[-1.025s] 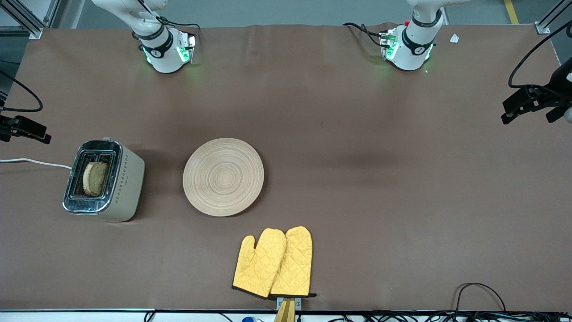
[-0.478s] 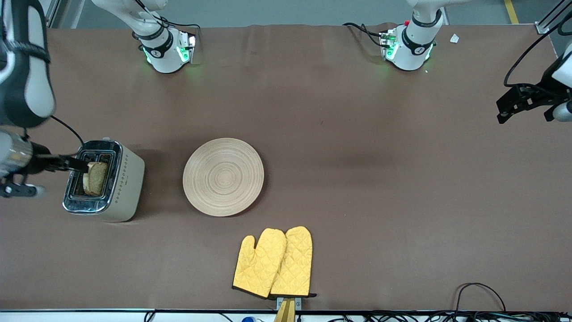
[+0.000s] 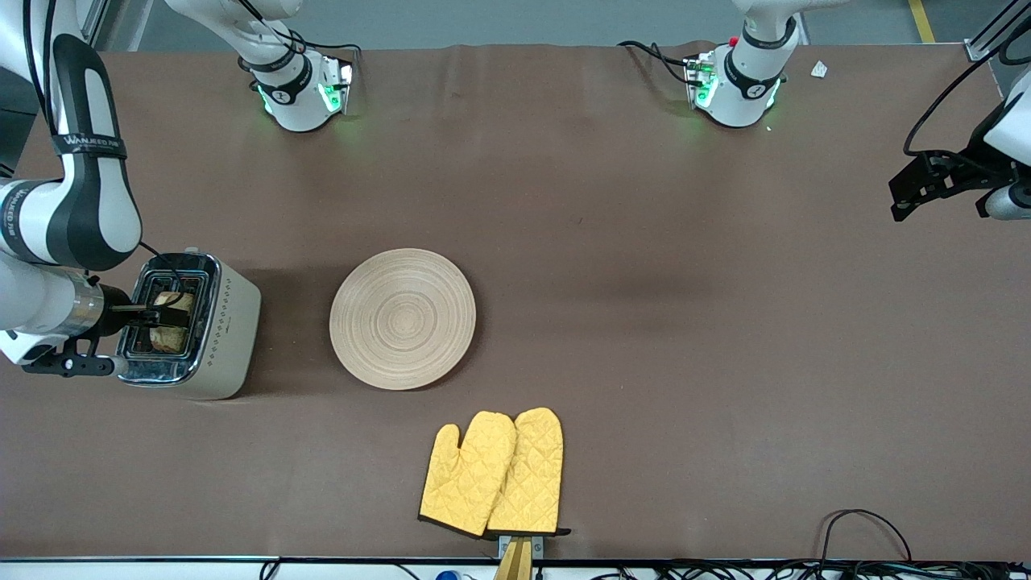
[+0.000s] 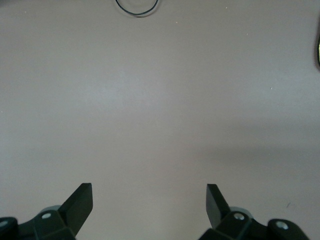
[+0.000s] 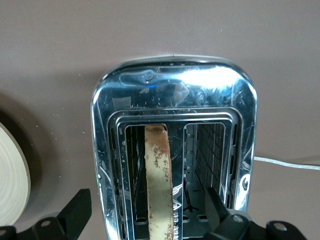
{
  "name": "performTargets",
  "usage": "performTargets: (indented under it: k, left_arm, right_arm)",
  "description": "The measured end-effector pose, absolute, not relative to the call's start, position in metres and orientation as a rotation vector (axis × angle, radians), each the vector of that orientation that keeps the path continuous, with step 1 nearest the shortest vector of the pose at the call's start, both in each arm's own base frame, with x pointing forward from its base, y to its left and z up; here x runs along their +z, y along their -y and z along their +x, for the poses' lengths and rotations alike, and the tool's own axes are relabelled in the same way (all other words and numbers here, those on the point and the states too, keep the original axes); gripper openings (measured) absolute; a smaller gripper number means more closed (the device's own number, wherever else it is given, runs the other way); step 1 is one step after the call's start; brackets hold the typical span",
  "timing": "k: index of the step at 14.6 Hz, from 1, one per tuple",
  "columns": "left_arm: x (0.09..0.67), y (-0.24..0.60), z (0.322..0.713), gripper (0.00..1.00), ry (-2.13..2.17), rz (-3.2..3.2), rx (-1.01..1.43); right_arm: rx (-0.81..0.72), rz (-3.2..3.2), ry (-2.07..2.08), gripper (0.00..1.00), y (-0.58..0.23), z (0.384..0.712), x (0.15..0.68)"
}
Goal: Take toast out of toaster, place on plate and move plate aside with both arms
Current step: 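Grasp the bread slice in the toaster slot with the right gripper, then lift the bread out of the toaster and carry it over the plate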
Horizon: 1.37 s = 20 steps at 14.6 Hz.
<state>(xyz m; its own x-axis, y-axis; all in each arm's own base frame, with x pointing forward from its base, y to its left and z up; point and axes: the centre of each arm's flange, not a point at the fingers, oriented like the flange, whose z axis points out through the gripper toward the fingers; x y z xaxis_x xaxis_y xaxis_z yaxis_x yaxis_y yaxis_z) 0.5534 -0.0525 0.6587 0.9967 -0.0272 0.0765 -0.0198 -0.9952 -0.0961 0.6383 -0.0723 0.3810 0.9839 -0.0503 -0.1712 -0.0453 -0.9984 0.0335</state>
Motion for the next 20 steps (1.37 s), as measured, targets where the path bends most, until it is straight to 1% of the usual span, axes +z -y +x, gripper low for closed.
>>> performTargets:
  k: [1,2,5,9,10,12,14,16,17,20]
  left_arm:
    - [0.657,0.052,0.554,1.0,-0.036,-3.044,-0.114]
    - [0.656,0.052,0.555,1.0,-0.036,-3.046,-0.111]
    - [0.655,0.055,0.555,1.0,-0.027,-3.088,-0.103]
    - [0.655,0.054,0.555,1.0,-0.013,-3.101,-0.102]
    - [0.655,0.054,0.555,1.0,-0.012,-3.102,-0.102]
    - [0.655,0.054,0.555,1.0,-0.012,-3.102,-0.102]
    - [0.654,0.054,0.555,1.0,-0.012,-3.102,-0.102]
    - [0.654,0.053,0.556,1.0,-0.011,-3.102,-0.102]
    - [0.654,0.053,0.556,1.0,-0.01,-3.102,-0.102]
    - [0.654,0.053,0.556,1.0,-0.01,-3.102,-0.102]
  right_arm:
    - [-0.289,3.099,0.075,1.0,0.072,0.636,0.377]
    - [-0.313,3.098,0.073,0.91,0.072,0.633,0.371]
    - [-0.364,3.097,0.06,0.58,0.072,0.626,0.358]
    - [-0.357,3.097,0.057,0.18,0.072,0.627,0.36]
    - [-0.342,3.098,0.056,0.14,0.072,0.628,0.365]
    - [-0.332,3.1,0.045,0.13,0.07,0.633,0.388]
    - [-0.317,3.117,-0.002,0.13,0.064,0.638,0.422]
    - [-0.244,3.178,-0.047,0.12,0.044,0.645,0.457]
    - [-0.206,3.216,-0.071,0.09,0.029,0.647,0.469]
    - [-0.109,3.278,-0.151,0.09,-0.015,0.654,0.481]
